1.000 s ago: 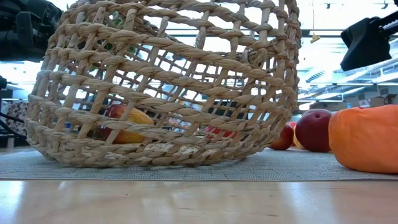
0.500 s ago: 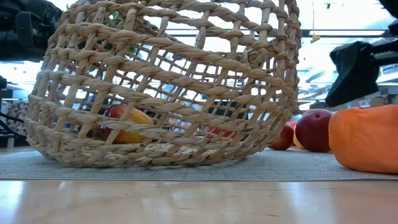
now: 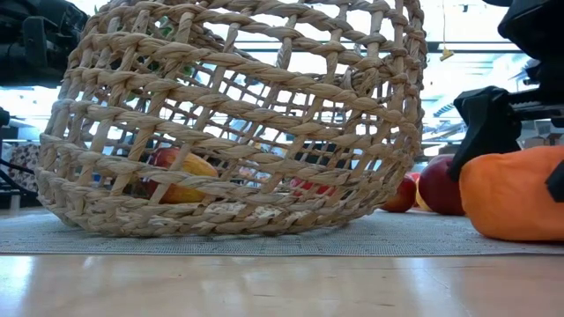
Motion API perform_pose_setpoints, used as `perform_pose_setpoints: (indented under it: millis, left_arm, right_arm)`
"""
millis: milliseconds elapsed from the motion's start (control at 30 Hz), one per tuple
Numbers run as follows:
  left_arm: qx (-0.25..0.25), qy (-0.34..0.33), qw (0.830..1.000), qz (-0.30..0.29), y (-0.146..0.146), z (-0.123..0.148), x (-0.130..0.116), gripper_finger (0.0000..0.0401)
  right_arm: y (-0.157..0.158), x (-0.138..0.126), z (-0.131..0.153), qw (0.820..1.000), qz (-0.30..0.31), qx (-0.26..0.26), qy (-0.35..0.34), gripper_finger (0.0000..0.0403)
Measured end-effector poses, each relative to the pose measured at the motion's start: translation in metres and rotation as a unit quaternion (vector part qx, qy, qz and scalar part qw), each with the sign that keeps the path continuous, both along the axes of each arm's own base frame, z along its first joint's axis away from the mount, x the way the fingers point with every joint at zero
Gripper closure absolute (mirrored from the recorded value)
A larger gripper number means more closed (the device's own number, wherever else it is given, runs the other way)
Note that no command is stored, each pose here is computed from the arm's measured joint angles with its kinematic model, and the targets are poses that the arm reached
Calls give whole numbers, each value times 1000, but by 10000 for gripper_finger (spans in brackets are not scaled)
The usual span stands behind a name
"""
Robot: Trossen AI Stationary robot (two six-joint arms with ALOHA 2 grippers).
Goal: Build produce basket
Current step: Put the orange into the brown basket
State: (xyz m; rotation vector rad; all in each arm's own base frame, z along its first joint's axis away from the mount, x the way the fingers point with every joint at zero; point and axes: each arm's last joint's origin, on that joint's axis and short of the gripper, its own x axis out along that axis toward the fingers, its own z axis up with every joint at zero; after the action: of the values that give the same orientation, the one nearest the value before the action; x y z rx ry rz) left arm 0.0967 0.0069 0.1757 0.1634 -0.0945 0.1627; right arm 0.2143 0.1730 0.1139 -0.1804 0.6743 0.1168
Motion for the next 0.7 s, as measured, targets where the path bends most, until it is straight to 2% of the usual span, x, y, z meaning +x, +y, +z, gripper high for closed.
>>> perform_pose_setpoints:
  millis: [233,367,467,700]
  left_arm:
    - [0,0,1000,0,0,0,0,241]
    - [0,0,1000,0,0,0,0,241]
    - [0,0,1000,0,0,0,0,241]
    - [0,0,1000,0,0,0,0,241]
  right_arm:
    - [-1,-1,-1,1000,0,-7,9,109]
    - [-3,-3,5,1000,6,-10,14,117]
    - [-3,-5,18,999,14,-19,21,116]
    - [-9,-13,65,1000,3,-5,8,116]
